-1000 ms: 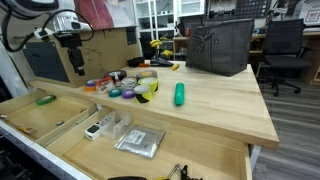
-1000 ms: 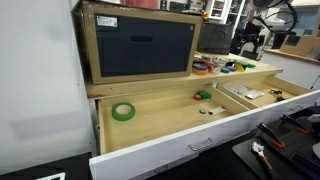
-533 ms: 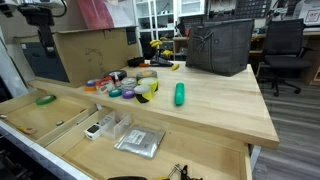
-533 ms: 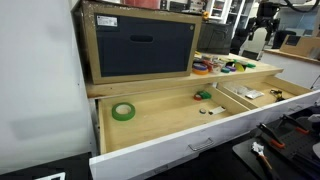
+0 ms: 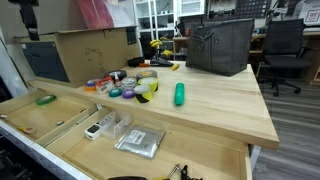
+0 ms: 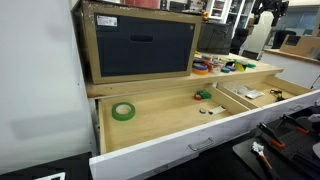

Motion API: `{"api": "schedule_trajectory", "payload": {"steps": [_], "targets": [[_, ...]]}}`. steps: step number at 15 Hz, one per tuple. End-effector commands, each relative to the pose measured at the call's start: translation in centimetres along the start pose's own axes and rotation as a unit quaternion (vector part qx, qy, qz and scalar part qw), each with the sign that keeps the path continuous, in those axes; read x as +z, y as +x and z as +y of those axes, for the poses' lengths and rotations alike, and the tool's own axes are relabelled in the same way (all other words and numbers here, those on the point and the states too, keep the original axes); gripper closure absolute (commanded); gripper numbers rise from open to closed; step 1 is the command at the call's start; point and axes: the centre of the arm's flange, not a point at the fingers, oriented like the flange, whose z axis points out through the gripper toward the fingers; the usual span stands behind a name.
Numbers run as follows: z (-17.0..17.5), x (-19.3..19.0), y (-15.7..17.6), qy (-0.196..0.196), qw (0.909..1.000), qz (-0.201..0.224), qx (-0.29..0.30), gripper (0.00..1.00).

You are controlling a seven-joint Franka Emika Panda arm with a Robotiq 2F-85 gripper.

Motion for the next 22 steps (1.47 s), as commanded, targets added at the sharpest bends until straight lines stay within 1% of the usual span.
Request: {"api": "schedule_trajectory", "payload": {"steps": [1,4,5,7,10,13,16,20,22], "targets": [[-0.4,-2.9,-0.3,0.016,0.9998,-0.005,0.013,0.0],[0.1,-3.8,-1.3,0.025,0.9995,-0.004,0.019,0.0],[1.1,-4.5,-1.8,0.028,0.9994,-0.004,0.022,0.0],[1.8,-4.6,-2.8,0.034,0.9991,0.0,0.025,0.0],[2.9,-4.2,-4.9,0.041,0.9985,0.017,0.032,0.0],[3.5,-3.0,-6.7,0.045,0.9983,0.021,0.029,0.0],[3.2,-0.4,-7.4,0.049,0.9977,0.035,0.031,0.0],[1.5,4.7,-4.9,0.068,0.9938,0.077,0.043,0.0],[-2.9,9.0,-3.5,0.07,0.9925,0.09,0.045,0.0]]}}
